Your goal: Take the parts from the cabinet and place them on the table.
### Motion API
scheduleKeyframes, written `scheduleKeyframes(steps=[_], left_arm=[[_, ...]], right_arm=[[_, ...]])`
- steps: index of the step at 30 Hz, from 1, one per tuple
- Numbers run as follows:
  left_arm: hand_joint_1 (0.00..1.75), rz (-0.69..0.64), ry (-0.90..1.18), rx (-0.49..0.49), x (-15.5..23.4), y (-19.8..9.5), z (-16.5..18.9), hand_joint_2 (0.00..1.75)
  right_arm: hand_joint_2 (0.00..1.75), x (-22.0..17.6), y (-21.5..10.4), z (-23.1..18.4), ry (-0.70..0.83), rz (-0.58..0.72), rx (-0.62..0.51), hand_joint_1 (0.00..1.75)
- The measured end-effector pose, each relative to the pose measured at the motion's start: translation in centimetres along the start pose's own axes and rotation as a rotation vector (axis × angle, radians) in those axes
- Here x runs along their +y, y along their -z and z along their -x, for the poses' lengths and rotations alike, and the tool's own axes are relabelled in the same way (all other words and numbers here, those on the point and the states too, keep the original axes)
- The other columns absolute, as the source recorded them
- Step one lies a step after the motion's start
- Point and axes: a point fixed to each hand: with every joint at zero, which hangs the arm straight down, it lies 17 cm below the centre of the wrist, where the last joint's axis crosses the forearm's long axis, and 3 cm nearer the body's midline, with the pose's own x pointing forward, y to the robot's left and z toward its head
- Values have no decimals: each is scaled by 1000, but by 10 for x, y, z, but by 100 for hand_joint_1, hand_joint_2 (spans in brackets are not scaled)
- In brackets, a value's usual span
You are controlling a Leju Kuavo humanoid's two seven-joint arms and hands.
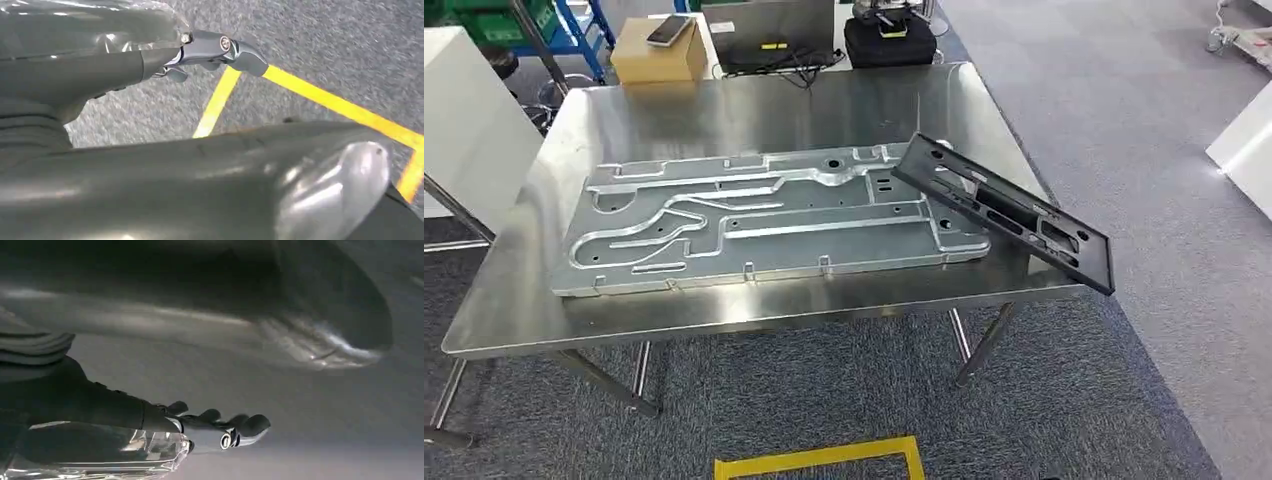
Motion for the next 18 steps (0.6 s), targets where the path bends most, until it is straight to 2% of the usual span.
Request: scheduleKeyframes(steps=[3,7,12,18], left_arm=[[0,23,24,11,-6,0,1,0],[0,45,44,33,-12,0,4,0],[0,69,70,34,-16,0,3,0],[0,93,101,31,-22,1,1,0]], right_arm=[[0,55,-29,38,10,-186,197,0],[0,100,-58,51,76,-363,288,0],[0,120,-74,51,114,-439,328,0],[0,125,-79,54,142,-457,369,0]])
